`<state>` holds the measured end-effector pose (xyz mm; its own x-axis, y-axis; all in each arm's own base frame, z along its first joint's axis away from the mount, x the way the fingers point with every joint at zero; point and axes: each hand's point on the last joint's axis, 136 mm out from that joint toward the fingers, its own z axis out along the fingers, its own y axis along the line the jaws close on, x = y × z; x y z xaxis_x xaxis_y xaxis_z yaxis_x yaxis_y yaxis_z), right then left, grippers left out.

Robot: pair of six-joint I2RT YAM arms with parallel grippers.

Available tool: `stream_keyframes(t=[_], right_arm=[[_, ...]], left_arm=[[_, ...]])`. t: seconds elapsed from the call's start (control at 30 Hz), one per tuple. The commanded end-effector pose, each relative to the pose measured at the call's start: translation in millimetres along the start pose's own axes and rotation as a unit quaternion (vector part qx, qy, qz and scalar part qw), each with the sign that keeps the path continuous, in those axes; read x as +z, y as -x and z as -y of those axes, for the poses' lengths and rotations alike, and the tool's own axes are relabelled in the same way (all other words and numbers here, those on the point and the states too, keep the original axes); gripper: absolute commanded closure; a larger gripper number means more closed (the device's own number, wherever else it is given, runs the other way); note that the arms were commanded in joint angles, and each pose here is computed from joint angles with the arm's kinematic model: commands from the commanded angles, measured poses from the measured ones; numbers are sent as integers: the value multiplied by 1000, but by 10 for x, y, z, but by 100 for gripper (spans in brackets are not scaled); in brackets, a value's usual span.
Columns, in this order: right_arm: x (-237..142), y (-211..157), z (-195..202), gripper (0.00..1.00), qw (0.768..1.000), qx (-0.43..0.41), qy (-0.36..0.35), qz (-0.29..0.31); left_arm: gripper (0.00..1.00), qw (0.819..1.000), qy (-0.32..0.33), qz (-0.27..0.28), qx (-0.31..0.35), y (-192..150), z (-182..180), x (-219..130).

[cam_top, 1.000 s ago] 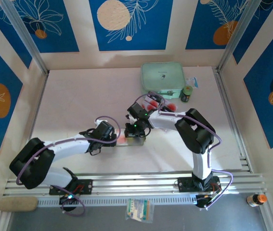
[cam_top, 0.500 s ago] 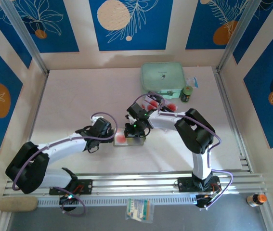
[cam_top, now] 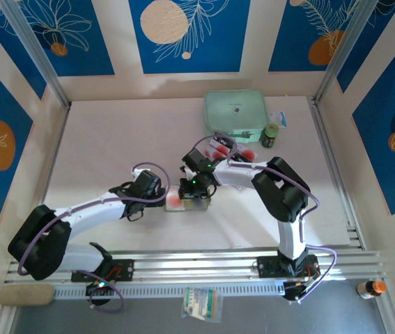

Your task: Put the credit cards into the card holder

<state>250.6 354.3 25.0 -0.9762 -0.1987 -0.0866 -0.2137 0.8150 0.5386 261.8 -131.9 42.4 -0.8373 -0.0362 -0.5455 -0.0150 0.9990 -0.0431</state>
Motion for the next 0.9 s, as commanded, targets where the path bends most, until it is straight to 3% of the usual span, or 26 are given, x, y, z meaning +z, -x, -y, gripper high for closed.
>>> stream_keyframes(t=[0.0, 0.4, 0.87], right_arm=[[36, -33, -79, 99, 1000, 2, 11, -15], [-311, 119, -176, 98, 999, 0, 35, 26], [-552, 173, 364, 98, 998, 44, 15, 53]], left_arm=[[3, 1000, -17, 10, -4, 114, 73, -47], [3, 996, -87, 23, -17, 384, 381, -293], [4, 987, -156, 39, -3, 612, 1023, -562]])
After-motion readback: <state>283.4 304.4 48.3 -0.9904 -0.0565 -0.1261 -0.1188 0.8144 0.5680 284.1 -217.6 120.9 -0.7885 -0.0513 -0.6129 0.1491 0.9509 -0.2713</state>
